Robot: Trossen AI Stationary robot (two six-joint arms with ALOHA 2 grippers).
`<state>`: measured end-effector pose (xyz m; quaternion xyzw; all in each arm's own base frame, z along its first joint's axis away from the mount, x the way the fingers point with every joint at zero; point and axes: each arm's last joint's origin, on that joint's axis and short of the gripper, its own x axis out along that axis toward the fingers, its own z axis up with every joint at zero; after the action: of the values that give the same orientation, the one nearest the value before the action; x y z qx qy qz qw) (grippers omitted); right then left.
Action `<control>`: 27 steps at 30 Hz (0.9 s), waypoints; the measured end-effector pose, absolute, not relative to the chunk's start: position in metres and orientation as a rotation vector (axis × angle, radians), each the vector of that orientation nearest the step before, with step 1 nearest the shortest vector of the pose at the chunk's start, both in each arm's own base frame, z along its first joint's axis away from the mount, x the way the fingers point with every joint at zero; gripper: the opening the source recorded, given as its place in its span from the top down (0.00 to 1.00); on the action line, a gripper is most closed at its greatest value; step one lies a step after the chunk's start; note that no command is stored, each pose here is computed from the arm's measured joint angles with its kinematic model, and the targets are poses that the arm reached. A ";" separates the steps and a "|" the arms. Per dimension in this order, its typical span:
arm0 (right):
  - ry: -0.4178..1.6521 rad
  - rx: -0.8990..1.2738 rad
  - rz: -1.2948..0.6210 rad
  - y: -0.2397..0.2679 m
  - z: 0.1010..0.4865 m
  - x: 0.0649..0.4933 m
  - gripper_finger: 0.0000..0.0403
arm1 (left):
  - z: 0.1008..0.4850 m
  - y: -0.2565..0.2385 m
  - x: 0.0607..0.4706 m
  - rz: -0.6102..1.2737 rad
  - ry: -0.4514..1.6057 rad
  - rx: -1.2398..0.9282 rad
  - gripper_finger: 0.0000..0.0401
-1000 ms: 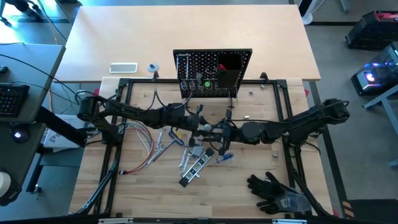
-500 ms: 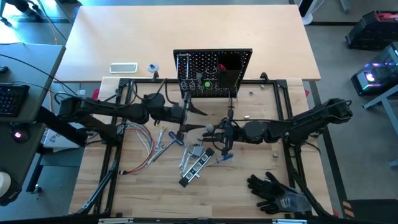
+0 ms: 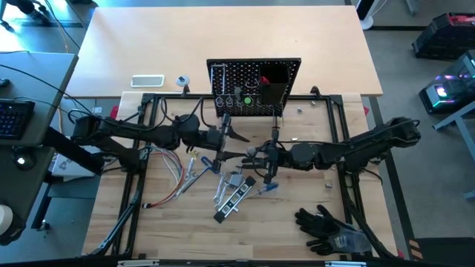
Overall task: Hang tools onto peg board
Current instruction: Hang the gray screwdriver on the peg board
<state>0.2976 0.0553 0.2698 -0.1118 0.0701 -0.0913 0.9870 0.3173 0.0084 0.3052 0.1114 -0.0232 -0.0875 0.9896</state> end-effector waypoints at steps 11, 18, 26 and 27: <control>0.140 -0.219 -0.156 0.047 0.270 0.300 0.82 | 0.310 0.009 0.316 -0.195 -0.082 0.184 0.50; 0.130 -0.214 -0.140 0.047 0.271 0.300 0.82 | 0.303 0.009 0.326 -0.202 -0.122 0.154 0.50; 0.130 -0.211 -0.141 0.047 0.271 0.300 0.82 | 0.296 0.009 0.336 -0.228 -0.143 0.130 0.50; 0.130 -0.212 -0.144 0.047 0.271 0.300 0.82 | 0.297 0.009 0.337 -0.230 -0.145 0.129 0.50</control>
<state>0.2999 0.0470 0.2707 -0.1055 0.0648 -0.0717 0.9897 0.3372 0.0091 0.2972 0.0645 -0.0724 -0.1144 0.9887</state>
